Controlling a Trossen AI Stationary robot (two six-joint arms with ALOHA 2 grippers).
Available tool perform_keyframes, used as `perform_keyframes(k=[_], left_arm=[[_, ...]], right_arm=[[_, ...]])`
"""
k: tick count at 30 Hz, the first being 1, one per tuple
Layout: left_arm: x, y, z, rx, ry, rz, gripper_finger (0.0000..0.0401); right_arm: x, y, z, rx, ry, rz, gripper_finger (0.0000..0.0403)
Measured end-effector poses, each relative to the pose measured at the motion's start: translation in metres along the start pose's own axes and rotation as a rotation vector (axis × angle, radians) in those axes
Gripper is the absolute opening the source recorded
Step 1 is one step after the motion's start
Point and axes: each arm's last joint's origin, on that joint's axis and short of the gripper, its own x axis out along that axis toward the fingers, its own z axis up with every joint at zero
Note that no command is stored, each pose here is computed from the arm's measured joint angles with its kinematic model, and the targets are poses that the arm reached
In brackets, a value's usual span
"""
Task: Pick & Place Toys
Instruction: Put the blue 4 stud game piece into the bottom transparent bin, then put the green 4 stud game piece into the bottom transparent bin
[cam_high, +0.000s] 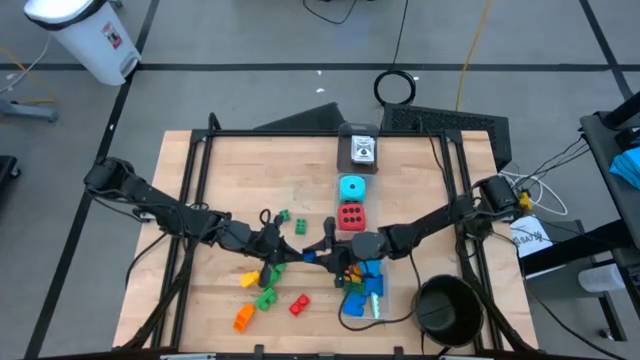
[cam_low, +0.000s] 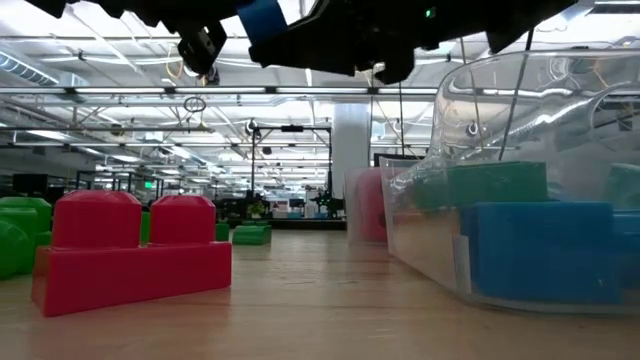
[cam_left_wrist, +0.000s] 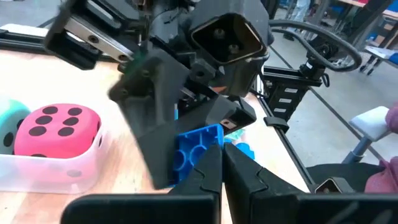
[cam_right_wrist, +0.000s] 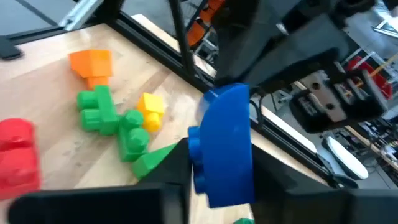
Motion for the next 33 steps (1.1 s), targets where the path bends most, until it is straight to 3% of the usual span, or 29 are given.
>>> perform_keyframes(k=[2,6,11,19,24,33], left_arm=[[0.0,0.0,0.001,-0.003,-0.008,-0.004,0.0009],[0.0,0.0,0.002,-0.004,-0.012,0.007,0.003],[0.0,0.002,0.0,-0.01,-0.006,0.045,0.0064],[-0.001,0.007,-0.002,-0.062,-0.013,0.19,0.0121],[-0.001,0.007,-0.003,-0.057,-0.007,0.202,0.015],[0.0,0.011,-0.003,-0.068,-0.007,0.216,0.0184]], right_arm=[[-0.004,0.001,0.004,-0.004,0.001,0.014,0.0066],[-0.014,0.0,0.013,0.045,0.037,0.051,0.0066],[-0.045,-0.004,0.031,0.238,0.132,0.141,0.0066],[-0.091,0.017,0.035,0.533,0.232,0.523,0.0066],[-0.111,0.036,0.02,0.602,0.309,0.587,0.0066],[-0.12,0.049,0.003,0.675,0.347,0.599,0.016]])
